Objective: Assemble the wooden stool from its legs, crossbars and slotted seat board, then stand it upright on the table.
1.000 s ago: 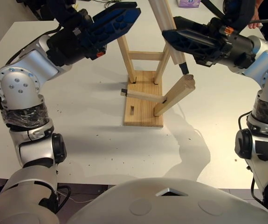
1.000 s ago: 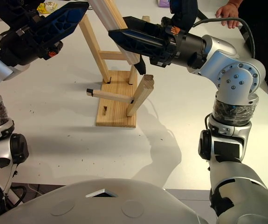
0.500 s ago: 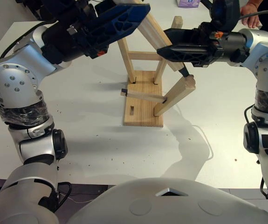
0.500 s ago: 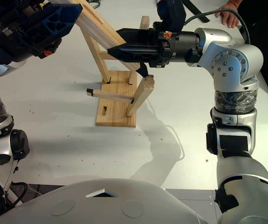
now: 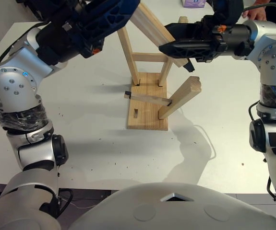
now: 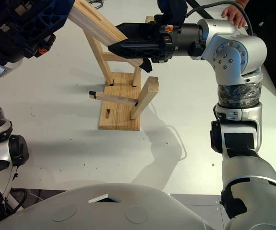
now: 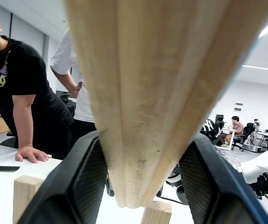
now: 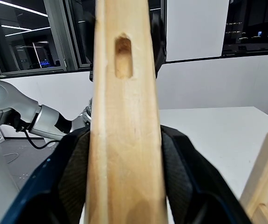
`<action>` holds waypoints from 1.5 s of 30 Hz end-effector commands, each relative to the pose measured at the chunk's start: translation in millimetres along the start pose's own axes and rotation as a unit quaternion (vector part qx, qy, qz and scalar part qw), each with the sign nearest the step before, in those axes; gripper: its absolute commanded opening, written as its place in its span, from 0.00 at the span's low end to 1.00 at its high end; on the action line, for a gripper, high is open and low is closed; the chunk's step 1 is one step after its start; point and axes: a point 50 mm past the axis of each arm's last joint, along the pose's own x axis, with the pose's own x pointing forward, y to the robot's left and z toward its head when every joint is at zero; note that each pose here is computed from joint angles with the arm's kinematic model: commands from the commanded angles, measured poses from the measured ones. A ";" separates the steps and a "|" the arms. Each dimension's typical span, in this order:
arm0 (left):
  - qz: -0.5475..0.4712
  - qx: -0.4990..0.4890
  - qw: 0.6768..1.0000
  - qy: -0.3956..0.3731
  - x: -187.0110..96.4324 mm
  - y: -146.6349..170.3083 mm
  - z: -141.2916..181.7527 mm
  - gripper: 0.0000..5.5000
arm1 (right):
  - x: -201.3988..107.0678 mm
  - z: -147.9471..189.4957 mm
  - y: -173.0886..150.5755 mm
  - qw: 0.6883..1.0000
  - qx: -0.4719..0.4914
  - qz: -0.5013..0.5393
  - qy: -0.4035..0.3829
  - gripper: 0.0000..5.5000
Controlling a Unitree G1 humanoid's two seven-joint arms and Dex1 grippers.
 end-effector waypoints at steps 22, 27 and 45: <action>0.059 0.048 0.996 0.048 -2.2 11.9 -9.4 0.39 | -3.8 -13.4 -24.5 0.990 -0.092 -0.087 0.058 0.43; 0.056 0.052 0.996 0.054 -3.4 12.3 -9.5 0.39 | -6.1 -17.7 -23.9 0.992 -0.083 -0.074 0.067 0.56; 0.120 0.125 0.960 0.220 -72.9 31.8 -15.9 0.38 | -65.3 10.2 -0.7 0.970 -0.131 -0.203 -0.007 0.78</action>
